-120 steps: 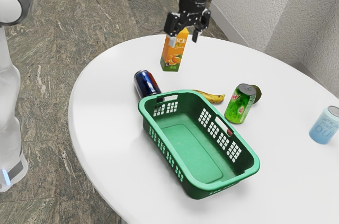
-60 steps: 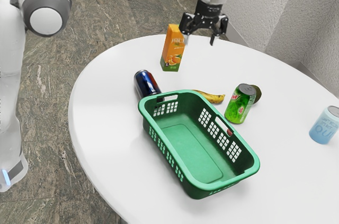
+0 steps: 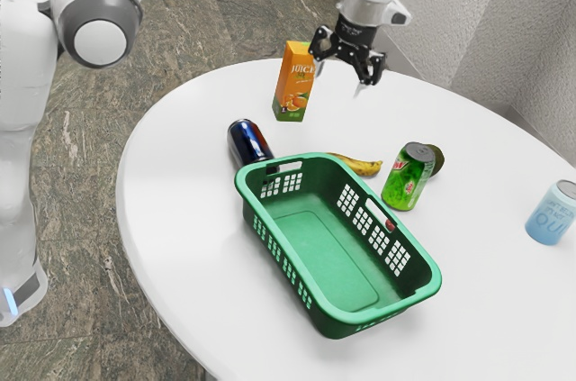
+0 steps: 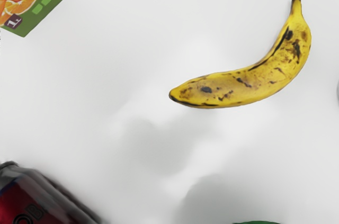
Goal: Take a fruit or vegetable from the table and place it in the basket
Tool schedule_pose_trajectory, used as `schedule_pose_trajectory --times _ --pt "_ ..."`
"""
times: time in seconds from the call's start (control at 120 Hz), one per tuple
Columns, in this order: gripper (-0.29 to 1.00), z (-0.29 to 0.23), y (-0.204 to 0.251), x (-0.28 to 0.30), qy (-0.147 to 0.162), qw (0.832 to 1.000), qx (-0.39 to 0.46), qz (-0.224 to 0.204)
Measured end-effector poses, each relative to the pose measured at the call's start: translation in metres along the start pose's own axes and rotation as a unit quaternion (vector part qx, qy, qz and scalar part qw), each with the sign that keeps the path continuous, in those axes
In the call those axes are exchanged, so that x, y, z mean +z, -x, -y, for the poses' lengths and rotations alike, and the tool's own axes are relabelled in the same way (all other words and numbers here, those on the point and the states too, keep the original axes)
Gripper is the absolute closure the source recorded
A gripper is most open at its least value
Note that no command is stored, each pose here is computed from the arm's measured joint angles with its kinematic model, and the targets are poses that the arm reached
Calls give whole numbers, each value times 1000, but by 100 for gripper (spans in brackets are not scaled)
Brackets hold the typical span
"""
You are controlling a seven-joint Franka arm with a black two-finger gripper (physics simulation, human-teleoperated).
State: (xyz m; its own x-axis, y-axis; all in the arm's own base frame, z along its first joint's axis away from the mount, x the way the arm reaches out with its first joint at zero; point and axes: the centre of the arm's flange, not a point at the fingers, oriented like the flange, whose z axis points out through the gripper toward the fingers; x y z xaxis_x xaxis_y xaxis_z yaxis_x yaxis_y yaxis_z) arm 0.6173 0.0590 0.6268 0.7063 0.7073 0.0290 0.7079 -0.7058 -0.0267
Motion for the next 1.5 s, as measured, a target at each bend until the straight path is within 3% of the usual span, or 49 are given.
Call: schedule_pose_trajectory --times 0.242,0.525,0.683,0.808,1.05,1.5 --pt "0 -11 -30 46 -10 988 153 -2" --pt "0 -30 -58 94 -5 956 293 -19" --pt "0 -37 -51 102 4 935 353 -24" --pt "0 -36 -47 125 13 923 383 -11" --pt "0 -44 -49 131 22 903 429 -26" --pt "0 -45 -59 148 20 884 466 -25"
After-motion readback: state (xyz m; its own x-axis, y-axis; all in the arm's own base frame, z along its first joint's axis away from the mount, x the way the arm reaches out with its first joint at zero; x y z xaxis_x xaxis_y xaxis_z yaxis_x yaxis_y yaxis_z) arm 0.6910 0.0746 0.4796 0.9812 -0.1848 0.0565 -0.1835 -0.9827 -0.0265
